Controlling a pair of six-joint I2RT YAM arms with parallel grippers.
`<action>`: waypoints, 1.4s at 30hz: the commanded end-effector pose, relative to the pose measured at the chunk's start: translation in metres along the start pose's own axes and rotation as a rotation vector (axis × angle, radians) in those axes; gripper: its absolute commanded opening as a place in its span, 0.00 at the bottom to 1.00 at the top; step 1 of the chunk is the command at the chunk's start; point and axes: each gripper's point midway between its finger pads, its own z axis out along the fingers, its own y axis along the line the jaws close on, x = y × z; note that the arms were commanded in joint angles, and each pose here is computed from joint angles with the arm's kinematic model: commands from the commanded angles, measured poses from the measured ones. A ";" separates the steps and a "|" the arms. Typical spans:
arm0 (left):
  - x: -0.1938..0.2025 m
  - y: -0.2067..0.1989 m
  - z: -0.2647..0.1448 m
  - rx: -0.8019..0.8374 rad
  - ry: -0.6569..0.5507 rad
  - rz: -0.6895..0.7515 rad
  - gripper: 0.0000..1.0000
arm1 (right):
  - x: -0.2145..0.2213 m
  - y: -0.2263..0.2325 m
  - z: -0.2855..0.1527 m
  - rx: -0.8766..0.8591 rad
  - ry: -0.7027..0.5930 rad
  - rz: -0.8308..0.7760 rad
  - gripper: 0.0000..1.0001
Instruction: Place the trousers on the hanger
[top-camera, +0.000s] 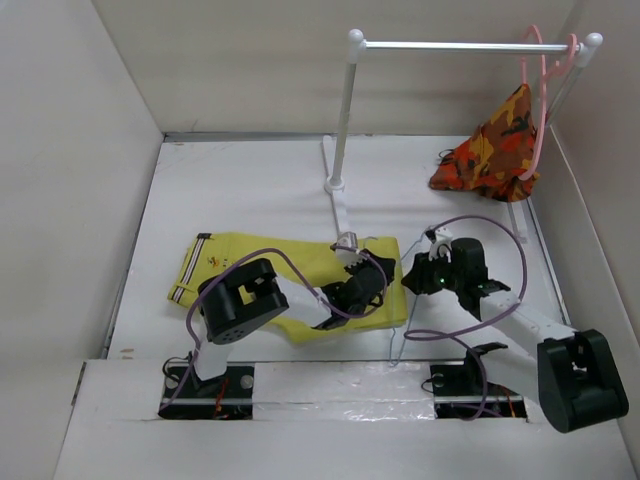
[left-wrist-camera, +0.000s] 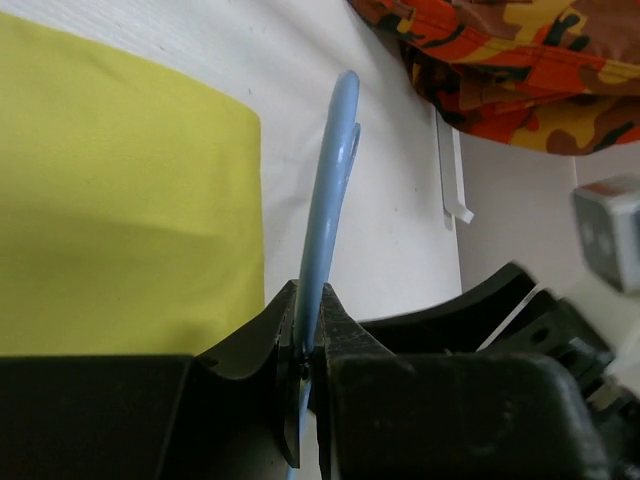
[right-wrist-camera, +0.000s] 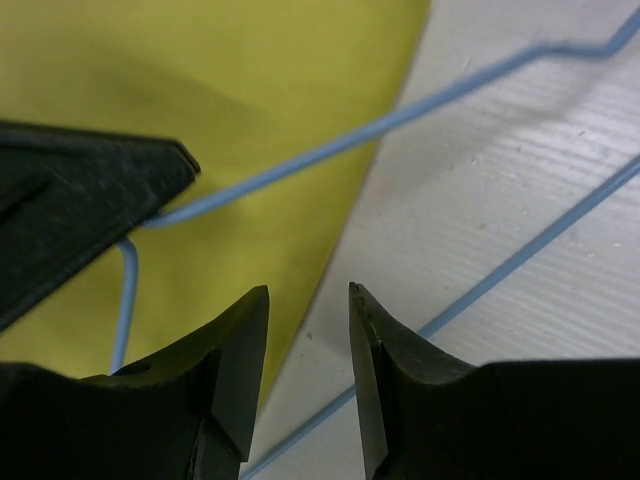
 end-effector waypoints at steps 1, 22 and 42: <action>-0.023 -0.007 0.005 0.000 -0.085 -0.033 0.00 | -0.003 0.007 0.008 -0.067 -0.044 0.002 0.44; -0.054 0.044 0.013 -0.090 -0.158 0.047 0.00 | -0.023 -0.001 -0.018 0.007 -0.193 0.080 0.00; -0.120 0.010 -0.050 -0.031 -0.295 0.186 0.00 | -0.041 -0.079 -0.093 0.457 -0.427 0.268 0.00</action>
